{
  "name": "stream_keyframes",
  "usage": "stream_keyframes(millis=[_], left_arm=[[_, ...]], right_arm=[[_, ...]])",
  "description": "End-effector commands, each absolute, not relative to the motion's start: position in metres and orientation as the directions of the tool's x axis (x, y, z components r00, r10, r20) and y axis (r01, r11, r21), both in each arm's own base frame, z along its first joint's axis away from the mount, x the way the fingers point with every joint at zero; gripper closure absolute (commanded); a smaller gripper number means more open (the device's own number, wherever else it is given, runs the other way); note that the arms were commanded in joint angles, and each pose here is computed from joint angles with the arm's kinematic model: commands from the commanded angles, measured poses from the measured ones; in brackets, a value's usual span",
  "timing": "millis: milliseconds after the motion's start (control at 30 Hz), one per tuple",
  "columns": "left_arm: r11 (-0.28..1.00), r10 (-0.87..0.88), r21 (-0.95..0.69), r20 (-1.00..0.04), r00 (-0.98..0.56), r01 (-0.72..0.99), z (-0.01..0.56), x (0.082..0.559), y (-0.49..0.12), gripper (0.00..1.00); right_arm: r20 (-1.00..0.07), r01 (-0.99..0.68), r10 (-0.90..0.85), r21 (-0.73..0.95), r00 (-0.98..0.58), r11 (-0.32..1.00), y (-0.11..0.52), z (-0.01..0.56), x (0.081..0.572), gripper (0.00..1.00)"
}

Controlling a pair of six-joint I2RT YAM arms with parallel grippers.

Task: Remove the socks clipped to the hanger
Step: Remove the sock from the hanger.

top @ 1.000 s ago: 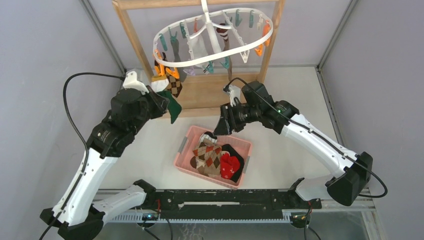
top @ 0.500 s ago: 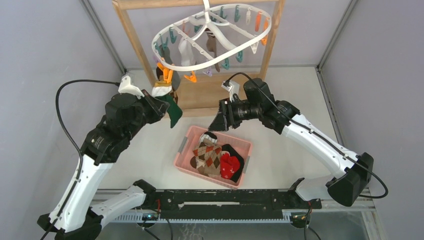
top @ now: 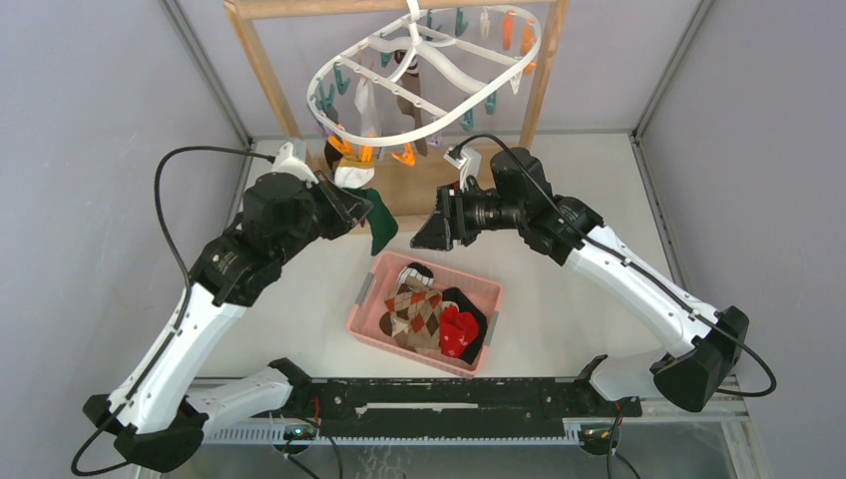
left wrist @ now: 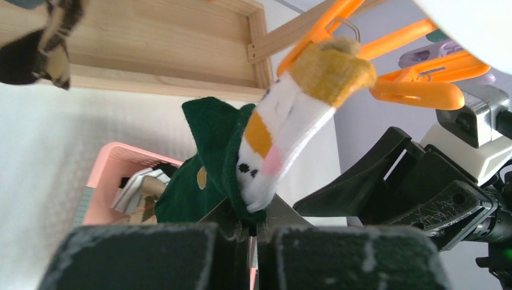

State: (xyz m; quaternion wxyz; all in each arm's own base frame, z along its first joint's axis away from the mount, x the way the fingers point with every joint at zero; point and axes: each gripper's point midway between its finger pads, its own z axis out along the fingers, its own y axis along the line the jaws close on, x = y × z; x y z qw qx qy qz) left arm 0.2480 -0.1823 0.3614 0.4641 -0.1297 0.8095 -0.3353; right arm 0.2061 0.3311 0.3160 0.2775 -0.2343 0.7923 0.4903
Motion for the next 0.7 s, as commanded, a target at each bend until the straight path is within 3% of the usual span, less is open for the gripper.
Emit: stream_keyframes(millis=[0,667], left_arm=[[0.641,-0.577,-0.744,-0.629,-0.521,0.188,0.406,0.247,-0.205,1.00],[0.492,-0.629,-0.849,-0.499,-0.596,0.191,0.429,0.228,-0.233,1.00]], right_arm=[[-0.745,-0.688,-0.066,0.575,-0.664,0.443,0.328,0.335,0.221,0.39],[-0.811,-0.770,-0.203,0.395,-0.548,0.502,0.352,0.326,0.215,0.33]])
